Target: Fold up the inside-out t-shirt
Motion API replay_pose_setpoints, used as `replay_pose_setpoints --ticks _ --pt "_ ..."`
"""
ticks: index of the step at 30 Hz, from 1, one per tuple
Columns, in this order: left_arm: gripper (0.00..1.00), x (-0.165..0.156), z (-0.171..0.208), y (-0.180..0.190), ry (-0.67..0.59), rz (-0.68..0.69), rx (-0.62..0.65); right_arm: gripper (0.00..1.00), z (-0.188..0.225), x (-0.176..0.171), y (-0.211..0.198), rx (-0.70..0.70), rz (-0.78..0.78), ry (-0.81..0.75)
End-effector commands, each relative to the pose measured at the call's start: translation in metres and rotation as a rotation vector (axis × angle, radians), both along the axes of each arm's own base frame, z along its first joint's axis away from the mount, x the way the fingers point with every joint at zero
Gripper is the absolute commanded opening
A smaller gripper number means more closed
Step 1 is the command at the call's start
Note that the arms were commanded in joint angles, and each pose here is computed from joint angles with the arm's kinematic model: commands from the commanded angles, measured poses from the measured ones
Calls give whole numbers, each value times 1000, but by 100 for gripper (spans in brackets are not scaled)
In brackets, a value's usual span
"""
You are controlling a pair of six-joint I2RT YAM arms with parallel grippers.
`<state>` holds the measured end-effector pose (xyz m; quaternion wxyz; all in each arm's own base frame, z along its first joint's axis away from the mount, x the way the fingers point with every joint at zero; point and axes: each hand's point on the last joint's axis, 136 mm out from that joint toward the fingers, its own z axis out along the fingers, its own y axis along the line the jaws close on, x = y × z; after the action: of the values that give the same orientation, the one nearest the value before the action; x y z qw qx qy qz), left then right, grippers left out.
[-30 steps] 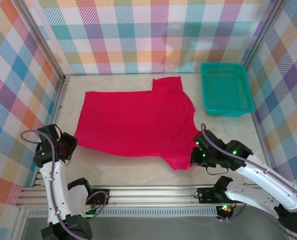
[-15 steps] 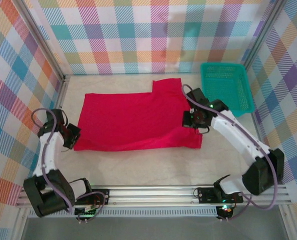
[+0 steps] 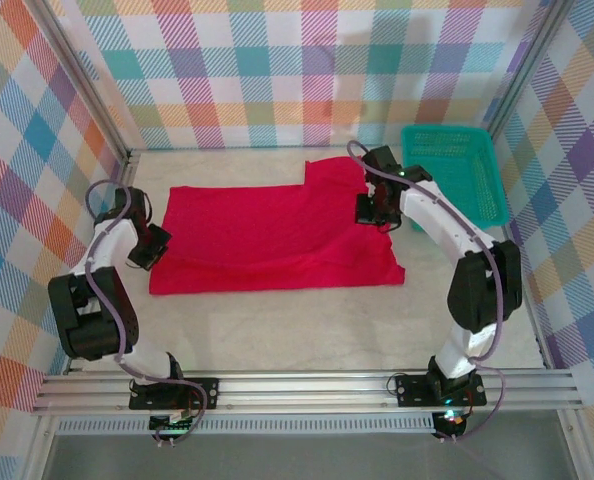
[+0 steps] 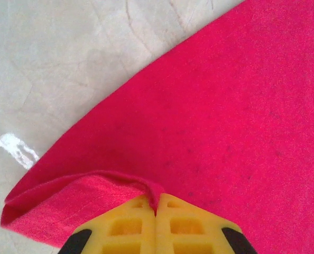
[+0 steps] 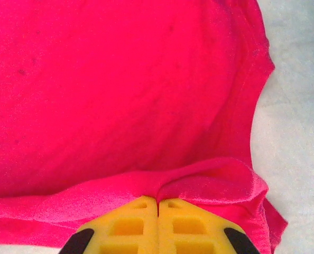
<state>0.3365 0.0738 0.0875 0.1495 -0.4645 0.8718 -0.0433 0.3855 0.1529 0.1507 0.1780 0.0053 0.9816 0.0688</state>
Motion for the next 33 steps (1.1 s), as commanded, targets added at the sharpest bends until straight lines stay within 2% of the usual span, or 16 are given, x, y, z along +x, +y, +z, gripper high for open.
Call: replay_pose_setpoints --ticks 1,9,10,13,16,18,21,24,29,33 --pt "0 14 3 3 18 -9 39 0 0 15 2 21 17 -7" --pt "0 42 -19 1 112 -57 58 0 -34 48 3 53 6 73" --pt "2 45 -23 2 130 -59 62 0 -38 54 3 60 2 88" --pt "25 57 -30 9 186 -80 81 5 -45 77 7 86 -10 114" --pt "32 67 -20 22 214 -87 138 12 -46 94 5 75 -23 134" --pt "42 72 -2 26 186 -81 173 33 -40 97 3 64 -24 142" --pt "51 73 28 9 99 -111 224 35 -38 83 4 75 -19 145" --pt "54 65 43 -33 9 -205 231 39 -44 53 16 111 9 157" --pt "55 44 6 -92 -18 -289 57 44 -65 14 51 218 27 178" --pt "54 35 -21 -99 26 -293 5 50 -87 6 64 252 3 230"
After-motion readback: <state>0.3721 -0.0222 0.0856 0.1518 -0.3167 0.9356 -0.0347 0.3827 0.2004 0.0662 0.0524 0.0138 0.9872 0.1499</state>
